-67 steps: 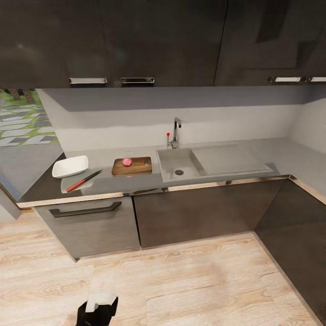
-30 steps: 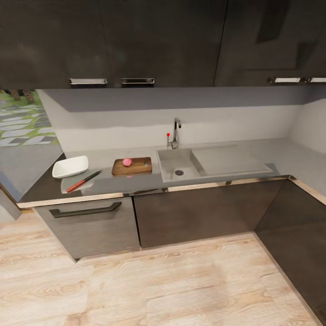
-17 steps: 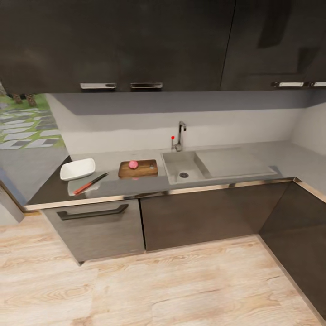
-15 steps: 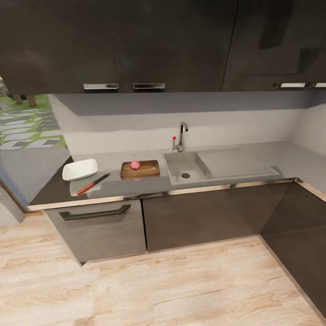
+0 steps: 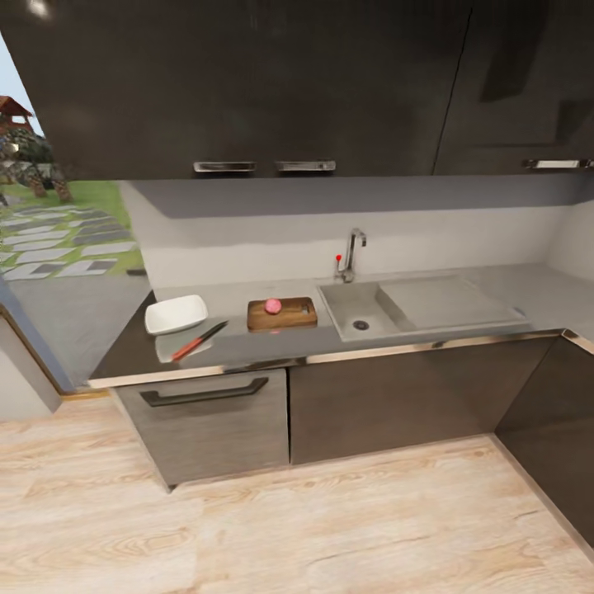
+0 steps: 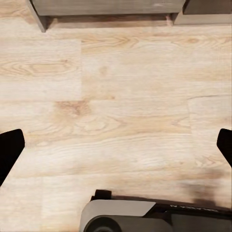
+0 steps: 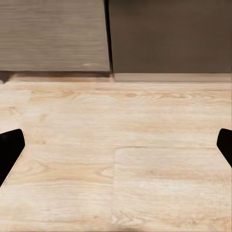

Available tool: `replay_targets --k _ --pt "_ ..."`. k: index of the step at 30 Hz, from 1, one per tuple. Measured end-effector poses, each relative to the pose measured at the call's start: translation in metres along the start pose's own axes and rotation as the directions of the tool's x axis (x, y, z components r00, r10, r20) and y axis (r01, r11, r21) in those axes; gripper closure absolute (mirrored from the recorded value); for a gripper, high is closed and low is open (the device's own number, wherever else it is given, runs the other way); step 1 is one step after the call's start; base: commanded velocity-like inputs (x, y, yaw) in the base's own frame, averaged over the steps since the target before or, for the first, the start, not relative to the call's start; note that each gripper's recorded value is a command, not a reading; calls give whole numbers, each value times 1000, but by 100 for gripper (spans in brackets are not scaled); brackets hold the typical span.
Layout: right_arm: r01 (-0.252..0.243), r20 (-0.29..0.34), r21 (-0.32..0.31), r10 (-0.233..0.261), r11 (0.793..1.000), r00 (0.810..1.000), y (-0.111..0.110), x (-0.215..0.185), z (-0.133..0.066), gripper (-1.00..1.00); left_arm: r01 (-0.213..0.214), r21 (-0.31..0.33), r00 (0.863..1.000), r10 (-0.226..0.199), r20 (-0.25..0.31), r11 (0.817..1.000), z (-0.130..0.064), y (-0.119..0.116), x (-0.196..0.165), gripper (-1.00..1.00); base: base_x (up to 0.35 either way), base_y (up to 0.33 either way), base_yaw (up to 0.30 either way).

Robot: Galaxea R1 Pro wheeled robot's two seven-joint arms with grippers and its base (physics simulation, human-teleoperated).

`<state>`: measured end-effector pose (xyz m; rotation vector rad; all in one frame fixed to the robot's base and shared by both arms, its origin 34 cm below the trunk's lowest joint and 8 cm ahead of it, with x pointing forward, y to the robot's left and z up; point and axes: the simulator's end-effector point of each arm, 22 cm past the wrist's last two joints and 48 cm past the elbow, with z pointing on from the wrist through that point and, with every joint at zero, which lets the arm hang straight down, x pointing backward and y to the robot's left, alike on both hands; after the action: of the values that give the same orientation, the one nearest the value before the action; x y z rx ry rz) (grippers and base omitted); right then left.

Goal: In the kitchen, take the Vidalia onion out of the sink, dice it on the chopping board with the paring knife, put the diced onion into the bowl on the countertop, then place both the paring knife and the chopping board into the sink.

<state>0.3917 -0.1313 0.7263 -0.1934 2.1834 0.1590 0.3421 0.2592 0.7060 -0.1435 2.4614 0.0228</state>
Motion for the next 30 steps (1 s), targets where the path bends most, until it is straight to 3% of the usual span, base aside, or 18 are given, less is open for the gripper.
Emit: replay_targets --k 14,30 --pt "4 22 2 -4 1000 1000 -1 -8 1 -100 15 0 1000 -15 22 1000 0 0 -7 -100 135 314 0" --pt "10 47 4 -10 1000 999 -2 -17 2 -100 20 2 999 -20 43 1000 0 0 -14 -100 9 316 0"
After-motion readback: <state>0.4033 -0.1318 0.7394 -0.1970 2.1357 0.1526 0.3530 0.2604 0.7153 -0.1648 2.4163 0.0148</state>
